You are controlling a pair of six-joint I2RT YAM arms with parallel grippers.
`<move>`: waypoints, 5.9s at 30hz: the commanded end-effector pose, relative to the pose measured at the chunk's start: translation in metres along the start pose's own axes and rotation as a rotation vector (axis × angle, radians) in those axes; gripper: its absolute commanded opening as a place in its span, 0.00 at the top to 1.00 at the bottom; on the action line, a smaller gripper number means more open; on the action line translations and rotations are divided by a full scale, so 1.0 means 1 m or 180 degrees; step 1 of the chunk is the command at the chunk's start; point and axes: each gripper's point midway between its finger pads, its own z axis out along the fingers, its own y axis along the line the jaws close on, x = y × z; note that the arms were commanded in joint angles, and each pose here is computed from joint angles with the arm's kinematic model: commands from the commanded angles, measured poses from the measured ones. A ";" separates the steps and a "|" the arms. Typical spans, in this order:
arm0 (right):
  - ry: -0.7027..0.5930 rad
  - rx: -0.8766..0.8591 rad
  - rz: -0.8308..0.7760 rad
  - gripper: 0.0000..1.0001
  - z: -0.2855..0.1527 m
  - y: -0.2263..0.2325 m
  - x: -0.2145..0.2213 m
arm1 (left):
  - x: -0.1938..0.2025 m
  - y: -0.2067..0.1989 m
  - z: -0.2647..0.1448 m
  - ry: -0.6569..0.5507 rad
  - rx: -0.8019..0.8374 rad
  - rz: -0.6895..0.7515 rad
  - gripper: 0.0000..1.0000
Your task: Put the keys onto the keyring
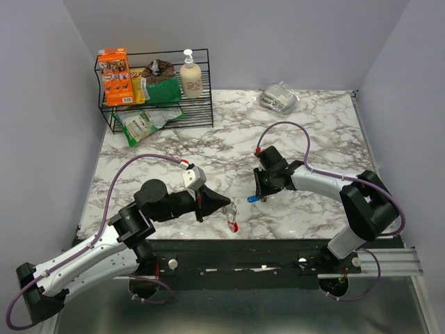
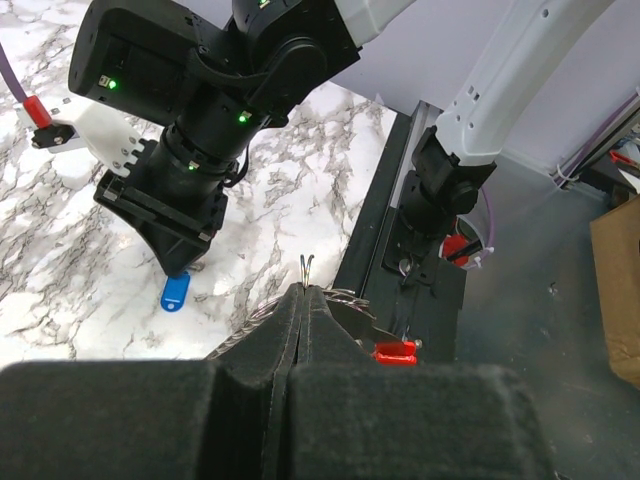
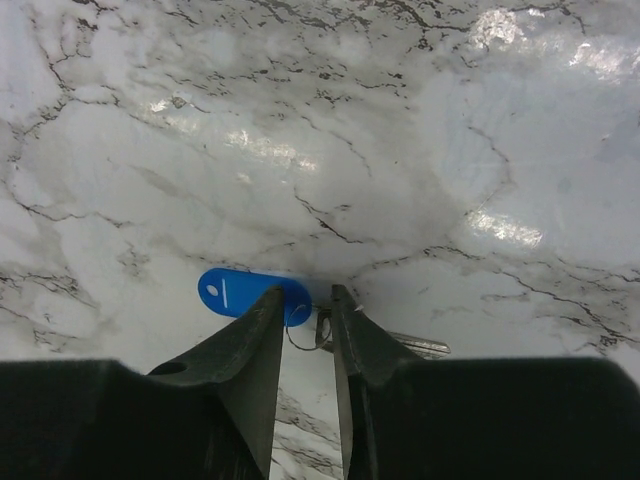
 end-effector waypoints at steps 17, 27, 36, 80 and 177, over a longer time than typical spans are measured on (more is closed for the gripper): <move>-0.0346 -0.0066 -0.0206 0.45 -0.031 0.007 -0.019 | -0.003 -0.002 0.000 -0.0062 0.0022 0.0025 1.00; -0.0188 -0.0024 -0.0402 0.40 -0.022 0.002 -0.001 | -0.001 -0.002 0.000 -0.0050 0.0029 0.0017 1.00; -0.0069 0.0005 -0.0434 0.42 -0.016 0.004 0.003 | 0.000 -0.001 0.002 -0.0020 0.0035 0.0012 1.00; 0.0297 0.0381 -0.0414 0.66 -0.006 -0.001 0.024 | 0.000 -0.002 0.001 -0.0028 0.0038 0.0011 1.00; -0.0843 -0.0111 -0.1268 1.00 -0.094 0.055 -0.031 | -0.005 0.001 -0.011 0.0093 -0.0099 0.0158 1.00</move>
